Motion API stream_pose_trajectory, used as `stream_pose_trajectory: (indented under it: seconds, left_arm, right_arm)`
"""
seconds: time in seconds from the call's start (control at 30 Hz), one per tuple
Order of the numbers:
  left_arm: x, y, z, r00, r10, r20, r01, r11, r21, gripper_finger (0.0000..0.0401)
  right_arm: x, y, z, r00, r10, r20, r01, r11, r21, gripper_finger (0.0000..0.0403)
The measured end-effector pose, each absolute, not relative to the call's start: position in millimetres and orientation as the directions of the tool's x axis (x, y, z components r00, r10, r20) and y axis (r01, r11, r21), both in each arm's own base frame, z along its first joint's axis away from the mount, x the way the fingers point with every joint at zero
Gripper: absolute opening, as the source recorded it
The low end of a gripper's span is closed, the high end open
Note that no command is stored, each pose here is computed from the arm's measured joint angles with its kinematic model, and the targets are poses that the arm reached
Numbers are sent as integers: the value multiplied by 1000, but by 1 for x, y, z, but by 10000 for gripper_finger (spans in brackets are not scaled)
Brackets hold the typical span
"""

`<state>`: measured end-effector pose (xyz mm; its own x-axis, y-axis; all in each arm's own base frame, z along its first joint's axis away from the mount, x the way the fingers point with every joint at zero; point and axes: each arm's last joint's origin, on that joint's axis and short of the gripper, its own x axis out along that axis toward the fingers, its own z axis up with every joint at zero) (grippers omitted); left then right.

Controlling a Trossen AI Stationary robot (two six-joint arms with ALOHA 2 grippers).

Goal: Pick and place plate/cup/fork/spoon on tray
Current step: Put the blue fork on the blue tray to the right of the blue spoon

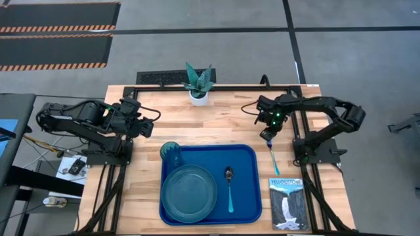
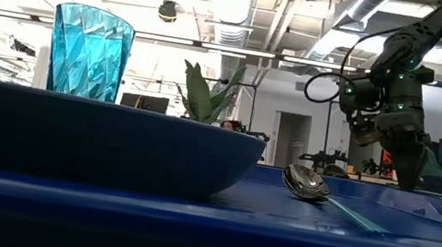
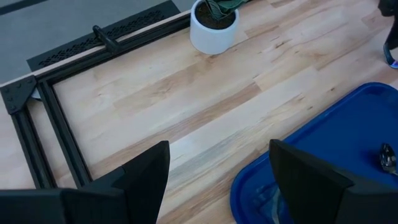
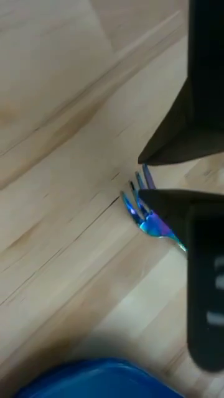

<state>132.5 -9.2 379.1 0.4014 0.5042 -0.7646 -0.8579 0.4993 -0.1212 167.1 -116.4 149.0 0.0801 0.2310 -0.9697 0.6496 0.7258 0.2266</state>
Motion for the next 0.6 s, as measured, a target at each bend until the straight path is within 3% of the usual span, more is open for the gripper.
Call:
stream_pose_trajectory:
  seconds: [0.4,0.6]
  left_arm:
    - [133,-9,379,401,505,-764,-858,499,-121,261]
    - [132,-9,379,401,511,-760,-859,497,-119,261]
  right_arm:
    - [168,-117,149,89,234,-968,638,733,236,11]
    - [169,-117,149,94,224,-970,701,677,224,19]
